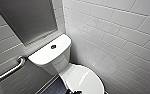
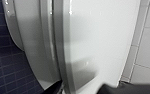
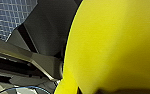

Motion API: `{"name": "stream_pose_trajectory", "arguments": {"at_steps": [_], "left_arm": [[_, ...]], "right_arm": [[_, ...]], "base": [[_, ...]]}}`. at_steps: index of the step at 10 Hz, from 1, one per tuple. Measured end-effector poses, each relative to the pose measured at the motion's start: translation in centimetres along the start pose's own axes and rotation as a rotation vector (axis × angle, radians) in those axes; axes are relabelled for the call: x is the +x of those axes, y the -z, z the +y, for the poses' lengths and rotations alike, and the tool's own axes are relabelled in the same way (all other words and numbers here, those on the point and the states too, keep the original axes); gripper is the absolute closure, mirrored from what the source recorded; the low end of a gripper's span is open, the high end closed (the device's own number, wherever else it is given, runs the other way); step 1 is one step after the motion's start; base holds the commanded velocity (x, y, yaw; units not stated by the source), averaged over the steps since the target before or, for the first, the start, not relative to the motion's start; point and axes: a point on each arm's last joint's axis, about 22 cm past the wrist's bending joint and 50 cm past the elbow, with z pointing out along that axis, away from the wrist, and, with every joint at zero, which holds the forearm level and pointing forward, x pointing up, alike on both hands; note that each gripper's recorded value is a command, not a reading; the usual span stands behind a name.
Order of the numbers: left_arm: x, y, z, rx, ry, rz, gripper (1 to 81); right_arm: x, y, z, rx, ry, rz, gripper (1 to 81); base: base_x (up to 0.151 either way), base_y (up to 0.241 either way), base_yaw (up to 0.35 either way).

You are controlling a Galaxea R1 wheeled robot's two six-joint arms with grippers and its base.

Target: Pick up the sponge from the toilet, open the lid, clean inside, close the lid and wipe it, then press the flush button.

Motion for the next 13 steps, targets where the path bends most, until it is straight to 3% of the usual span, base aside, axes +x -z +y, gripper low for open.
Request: {"name": "stream_pose_trajectory", "arguments": {"at_steps": [9,13], "left_arm": [[0.23,-0.76,-0.41,0.008,-0.017,0.018,1.0],[-0.29,-0.06,0.29,-0.011,-0.023,-0.004,1.0]], "right_arm": [[-0.18,-0.29,-0.44,0.007,-0.002,0.000,81.1],[-0.22,-0.30,-0.46,0.007,-0.002,-0.001,81.1]], "base": [[0.000,0.000,0.000],[0.000,0.000,0.000]]}}
